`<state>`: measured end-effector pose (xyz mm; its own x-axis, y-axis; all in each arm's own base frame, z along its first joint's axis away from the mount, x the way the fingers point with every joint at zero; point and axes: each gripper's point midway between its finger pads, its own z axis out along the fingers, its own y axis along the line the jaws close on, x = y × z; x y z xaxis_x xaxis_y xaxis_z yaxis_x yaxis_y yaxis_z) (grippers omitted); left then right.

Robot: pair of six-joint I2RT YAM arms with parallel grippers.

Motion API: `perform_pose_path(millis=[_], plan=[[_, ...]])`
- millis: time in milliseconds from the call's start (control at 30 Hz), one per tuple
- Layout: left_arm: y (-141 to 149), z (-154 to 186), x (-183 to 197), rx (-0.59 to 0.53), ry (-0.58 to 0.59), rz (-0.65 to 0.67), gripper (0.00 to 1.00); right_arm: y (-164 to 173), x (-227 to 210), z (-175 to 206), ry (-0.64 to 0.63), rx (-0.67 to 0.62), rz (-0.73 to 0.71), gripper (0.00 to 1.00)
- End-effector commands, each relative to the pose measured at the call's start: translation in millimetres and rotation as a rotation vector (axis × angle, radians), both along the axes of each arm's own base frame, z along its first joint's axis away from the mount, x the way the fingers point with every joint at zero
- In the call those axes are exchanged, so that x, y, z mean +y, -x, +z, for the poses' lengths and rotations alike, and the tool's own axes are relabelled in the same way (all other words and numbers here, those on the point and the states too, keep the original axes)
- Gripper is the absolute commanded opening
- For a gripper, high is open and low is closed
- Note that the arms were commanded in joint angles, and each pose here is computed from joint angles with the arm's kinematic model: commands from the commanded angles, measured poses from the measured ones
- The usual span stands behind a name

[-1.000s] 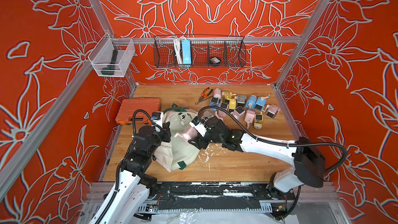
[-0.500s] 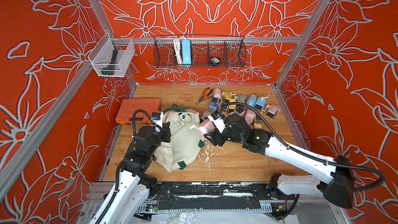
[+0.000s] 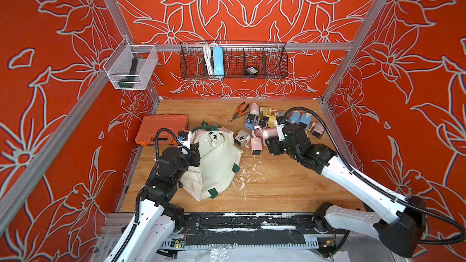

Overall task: Take out the pencil sharpeners from the tote bags
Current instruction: Place the pencil sharpener at the center of the board.

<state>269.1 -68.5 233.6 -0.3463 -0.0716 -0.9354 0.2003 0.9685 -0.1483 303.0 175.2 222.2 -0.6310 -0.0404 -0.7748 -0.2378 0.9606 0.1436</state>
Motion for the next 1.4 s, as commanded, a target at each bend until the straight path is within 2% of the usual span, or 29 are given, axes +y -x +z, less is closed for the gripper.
perform_pose_path(millis=[0, 667, 1033, 1367], plan=[[-1, 8, 0, -0.038, 0.007, -0.003, 0.00, -9, -21, -9, 0.014, 0.017, -0.108, 0.47], [0, 9, -1, -0.043, 0.010, -0.005, 0.00, -42, -42, -85, 0.084, 0.247, -0.277, 0.46], [1, 10, 0, -0.046, 0.011, -0.005, 0.00, -60, -33, -124, 0.150, 0.371, -0.286, 0.47], [0, 9, -1, -0.044, 0.011, -0.007, 0.00, -61, -18, -152, 0.126, 0.470, -0.268, 0.48]])
